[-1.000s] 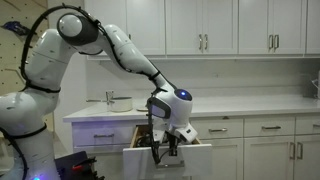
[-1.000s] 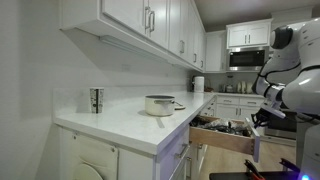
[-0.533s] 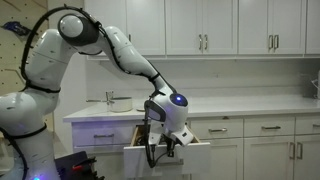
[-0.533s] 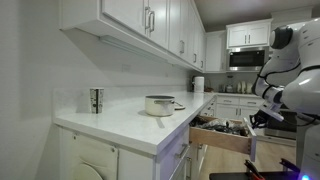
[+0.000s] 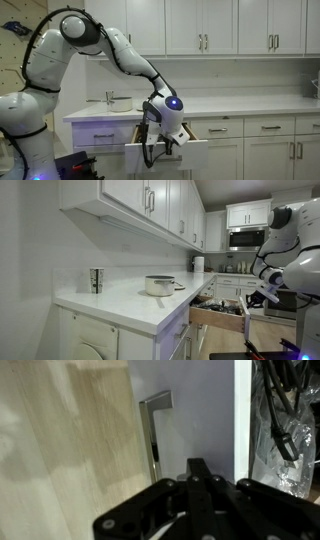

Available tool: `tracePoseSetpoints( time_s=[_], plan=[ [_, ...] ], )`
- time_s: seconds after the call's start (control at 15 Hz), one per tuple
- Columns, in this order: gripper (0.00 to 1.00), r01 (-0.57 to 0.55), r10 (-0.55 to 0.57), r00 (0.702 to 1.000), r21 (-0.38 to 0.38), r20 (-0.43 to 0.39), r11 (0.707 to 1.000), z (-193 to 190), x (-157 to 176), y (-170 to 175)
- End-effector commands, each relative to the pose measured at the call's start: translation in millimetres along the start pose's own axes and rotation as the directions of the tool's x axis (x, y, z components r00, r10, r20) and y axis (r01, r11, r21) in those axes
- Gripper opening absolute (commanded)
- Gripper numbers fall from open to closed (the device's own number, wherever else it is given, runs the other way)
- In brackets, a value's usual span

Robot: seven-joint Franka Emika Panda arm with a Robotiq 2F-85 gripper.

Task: Open and close the second drawer on the left

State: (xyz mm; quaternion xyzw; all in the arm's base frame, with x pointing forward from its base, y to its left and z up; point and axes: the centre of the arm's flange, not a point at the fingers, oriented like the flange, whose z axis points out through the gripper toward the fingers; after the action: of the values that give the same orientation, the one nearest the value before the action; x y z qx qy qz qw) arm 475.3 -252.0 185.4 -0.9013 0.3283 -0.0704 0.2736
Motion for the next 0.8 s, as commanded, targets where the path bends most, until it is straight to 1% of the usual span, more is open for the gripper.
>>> tracePoseSetpoints(
  time_s=[0.0, 0.73],
  plan=[
    [0.00, 0.029, -0.029, 0.999, 0.001, -0.022, 1.000, 10.6, -12.8, -19.8],
    [0.00, 0.089, -0.092, 0.994, -0.048, -0.054, 0.995, 50.5, -16.7, -75.4]
  ],
)
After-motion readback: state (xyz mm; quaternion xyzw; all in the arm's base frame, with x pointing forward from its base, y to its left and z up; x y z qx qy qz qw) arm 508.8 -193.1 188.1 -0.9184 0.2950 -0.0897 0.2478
